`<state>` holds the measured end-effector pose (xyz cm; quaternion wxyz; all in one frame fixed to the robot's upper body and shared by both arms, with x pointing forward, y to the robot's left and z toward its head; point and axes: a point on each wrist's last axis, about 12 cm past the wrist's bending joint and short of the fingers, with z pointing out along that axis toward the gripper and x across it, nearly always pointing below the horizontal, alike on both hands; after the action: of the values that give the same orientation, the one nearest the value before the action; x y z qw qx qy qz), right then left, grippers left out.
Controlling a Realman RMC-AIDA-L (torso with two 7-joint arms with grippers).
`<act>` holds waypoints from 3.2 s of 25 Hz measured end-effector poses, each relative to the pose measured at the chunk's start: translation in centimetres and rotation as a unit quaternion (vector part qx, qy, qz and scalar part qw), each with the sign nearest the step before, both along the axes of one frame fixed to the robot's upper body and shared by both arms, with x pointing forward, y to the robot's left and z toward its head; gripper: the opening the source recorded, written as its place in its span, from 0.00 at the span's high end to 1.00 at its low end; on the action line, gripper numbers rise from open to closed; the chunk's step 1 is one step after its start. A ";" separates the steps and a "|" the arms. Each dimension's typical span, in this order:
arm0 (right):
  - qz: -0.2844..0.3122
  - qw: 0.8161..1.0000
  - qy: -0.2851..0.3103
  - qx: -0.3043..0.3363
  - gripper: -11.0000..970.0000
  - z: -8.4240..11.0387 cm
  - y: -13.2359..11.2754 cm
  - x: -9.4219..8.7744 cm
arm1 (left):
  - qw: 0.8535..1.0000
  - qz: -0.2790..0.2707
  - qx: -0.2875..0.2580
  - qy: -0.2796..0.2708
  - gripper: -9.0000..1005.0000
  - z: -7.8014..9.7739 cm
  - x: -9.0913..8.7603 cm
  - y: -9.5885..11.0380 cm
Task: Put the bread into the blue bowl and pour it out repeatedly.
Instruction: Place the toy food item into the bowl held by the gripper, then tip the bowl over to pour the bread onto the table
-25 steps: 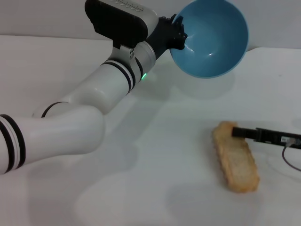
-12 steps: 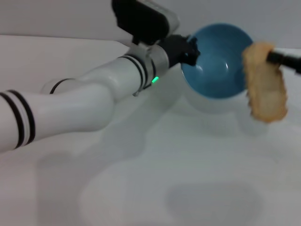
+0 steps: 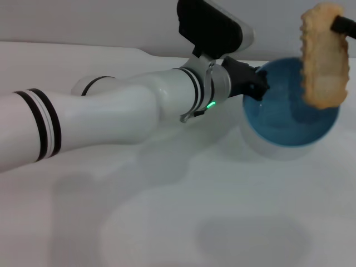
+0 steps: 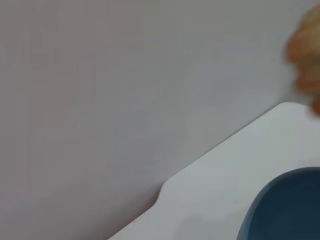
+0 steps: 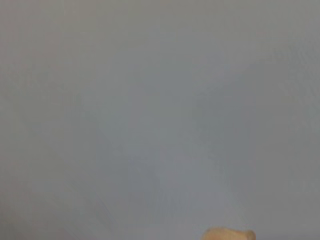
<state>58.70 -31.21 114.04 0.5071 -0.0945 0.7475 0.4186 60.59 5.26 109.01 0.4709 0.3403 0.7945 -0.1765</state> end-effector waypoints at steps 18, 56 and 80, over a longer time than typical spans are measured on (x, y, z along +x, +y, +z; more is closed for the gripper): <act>-0.012 0.999 0.035 -0.007 0.82 -4.2 1.8 0.2 | 1.000 -0.010 -0.006 0.001 0.99 0.3 -0.4 -0.6; -0.207 0.957 -0.079 -0.190 0.48 -7.9 -7.2 -4.9 | 1.000 -0.012 0.013 -0.017 0.99 0.1 0.0 0.0; -0.504 0.835 -0.107 -0.191 0.46 -14.0 -9.5 -14.4 | 0.966 -0.117 0.117 -0.197 0.99 4.5 2.1 -3.4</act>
<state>44.29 -40.68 100.06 0.6965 0.1562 0.6978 -0.0590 62.70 1.89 113.48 0.5513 0.5115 0.6558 -0.0659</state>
